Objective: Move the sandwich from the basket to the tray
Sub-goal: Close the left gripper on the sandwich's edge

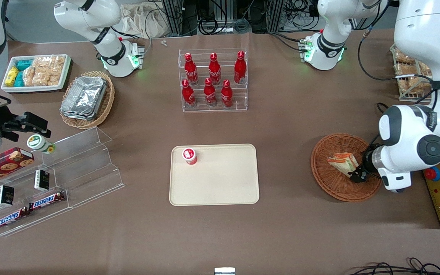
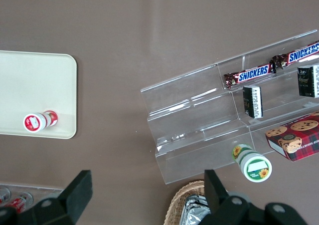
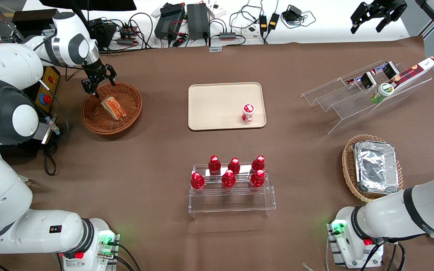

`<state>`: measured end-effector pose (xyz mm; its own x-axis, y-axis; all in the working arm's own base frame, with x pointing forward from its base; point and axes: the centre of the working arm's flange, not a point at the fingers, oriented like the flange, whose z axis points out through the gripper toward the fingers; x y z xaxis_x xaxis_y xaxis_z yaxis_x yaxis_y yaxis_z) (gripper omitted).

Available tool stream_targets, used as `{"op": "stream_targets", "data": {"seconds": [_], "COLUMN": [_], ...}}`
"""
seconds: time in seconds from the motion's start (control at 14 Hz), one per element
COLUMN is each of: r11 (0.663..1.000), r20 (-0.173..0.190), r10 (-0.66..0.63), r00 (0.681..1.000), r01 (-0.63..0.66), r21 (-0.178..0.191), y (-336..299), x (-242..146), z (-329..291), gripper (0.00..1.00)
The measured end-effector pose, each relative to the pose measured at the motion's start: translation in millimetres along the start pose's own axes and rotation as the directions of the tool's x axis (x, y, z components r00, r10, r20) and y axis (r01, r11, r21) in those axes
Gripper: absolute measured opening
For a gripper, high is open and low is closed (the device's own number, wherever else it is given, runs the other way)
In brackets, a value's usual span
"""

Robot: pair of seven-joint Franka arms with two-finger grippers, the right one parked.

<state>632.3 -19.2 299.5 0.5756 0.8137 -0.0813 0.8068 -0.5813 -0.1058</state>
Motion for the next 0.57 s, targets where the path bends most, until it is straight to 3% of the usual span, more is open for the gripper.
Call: {"op": "stream_targets", "data": {"seconds": [0.57], "r11": [1.000], "r20": [-0.001], "r10": [-0.002], "r00": [1.000], "r01": [0.002], "r21": [-0.001], "y": [-15.0], "x": [-9.6], "z": [45.1], "gripper": [1.00]}}
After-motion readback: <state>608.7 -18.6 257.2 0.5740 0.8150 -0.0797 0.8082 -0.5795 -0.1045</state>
